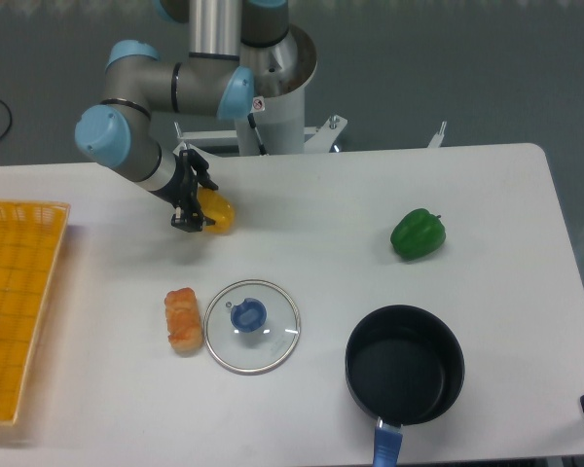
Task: Pick up the yellow pepper
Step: 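Close the gripper on the yellow pepper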
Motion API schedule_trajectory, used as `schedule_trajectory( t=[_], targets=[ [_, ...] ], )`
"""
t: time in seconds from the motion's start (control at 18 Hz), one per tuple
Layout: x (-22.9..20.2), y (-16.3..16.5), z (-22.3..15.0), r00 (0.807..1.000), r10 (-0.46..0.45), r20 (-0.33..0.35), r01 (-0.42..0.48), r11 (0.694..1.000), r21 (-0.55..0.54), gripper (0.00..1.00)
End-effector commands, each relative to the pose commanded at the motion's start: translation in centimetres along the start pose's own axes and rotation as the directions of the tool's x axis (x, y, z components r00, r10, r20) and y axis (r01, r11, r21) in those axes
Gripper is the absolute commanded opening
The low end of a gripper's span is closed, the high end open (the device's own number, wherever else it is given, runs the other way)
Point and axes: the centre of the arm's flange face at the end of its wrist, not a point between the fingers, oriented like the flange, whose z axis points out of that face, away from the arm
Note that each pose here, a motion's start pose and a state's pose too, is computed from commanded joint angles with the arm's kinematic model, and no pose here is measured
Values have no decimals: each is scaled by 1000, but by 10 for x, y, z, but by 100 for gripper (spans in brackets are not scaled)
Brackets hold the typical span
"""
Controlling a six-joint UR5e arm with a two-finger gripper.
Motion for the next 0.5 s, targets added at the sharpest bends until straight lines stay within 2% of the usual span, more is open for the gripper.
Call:
schedule_trajectory(
  t=[0.28,0.33,0.5],
  targets=[
    [-14,7,-21,999,-18,37,18,1000,9,58],
    [-14,9,-25,999,-20,41,19,1000,14,54],
    [-16,15,-34,1000,-17,22,17,1000,14,53]
  ],
)
